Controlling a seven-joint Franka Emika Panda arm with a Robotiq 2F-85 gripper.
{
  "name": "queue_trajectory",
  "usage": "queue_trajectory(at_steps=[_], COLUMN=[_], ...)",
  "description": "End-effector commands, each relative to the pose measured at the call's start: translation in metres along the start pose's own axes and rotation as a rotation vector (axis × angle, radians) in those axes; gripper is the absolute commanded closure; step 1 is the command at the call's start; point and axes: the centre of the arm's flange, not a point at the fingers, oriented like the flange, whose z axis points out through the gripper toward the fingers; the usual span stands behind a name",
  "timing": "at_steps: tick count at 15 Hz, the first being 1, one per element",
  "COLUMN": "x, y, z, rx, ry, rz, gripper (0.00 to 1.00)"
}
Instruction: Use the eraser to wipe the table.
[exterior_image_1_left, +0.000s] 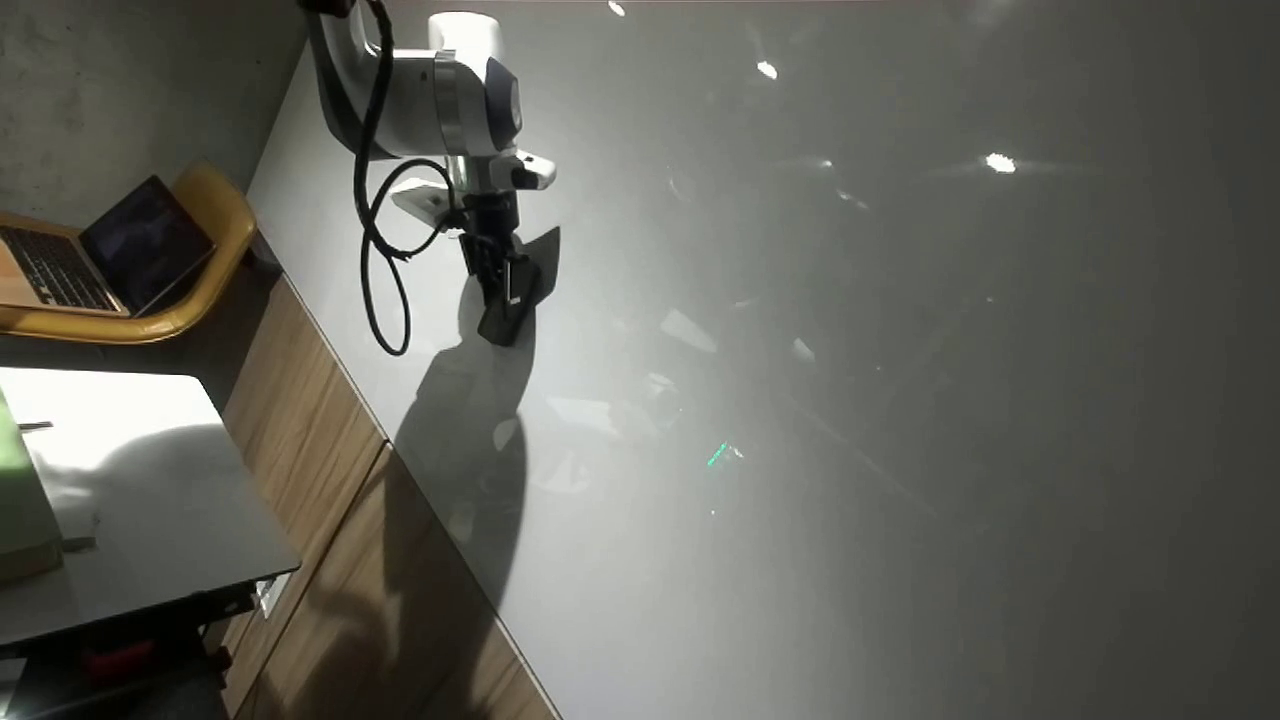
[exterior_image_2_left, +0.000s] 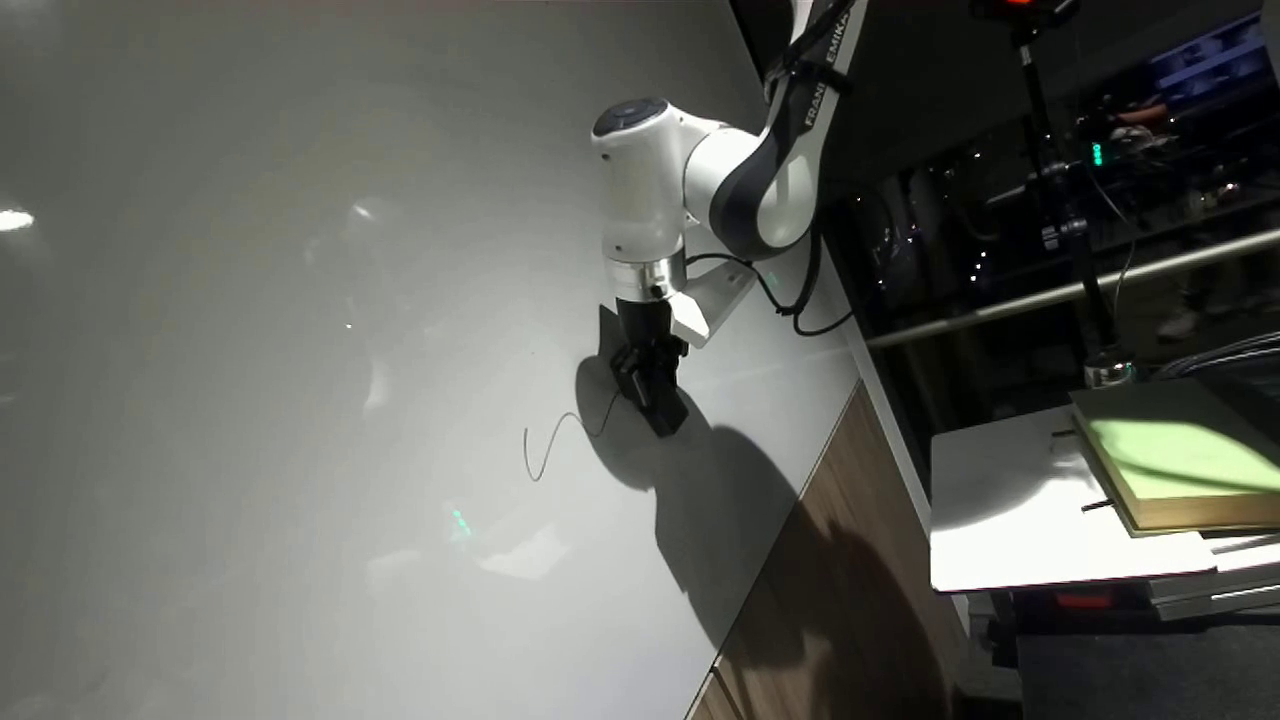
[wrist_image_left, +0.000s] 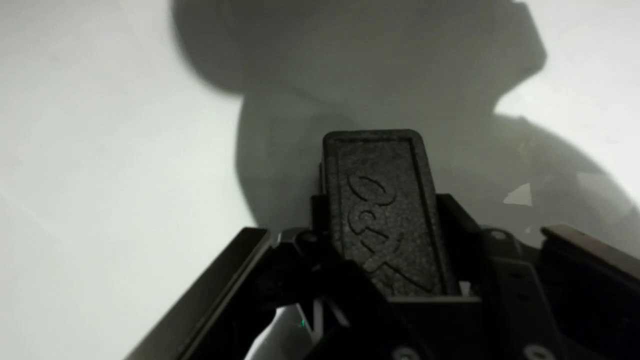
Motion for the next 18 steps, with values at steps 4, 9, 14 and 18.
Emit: queue_trajectory(at_steps=[4,9,14,18], x=[0.038,0.063,0.072,0.072], y=[-0.088,-0.144,-0.197,-0.225], z=[-0.01,-0.028,-0.043,-0.048], rx=[0.057,0.049,0.033,0.028], ry=[0.047,0.059,0.053,0.042], rz=[-0.071,-0.132,-0.18,-0.204], gripper=[0.71,0.71,0.71,0.71])
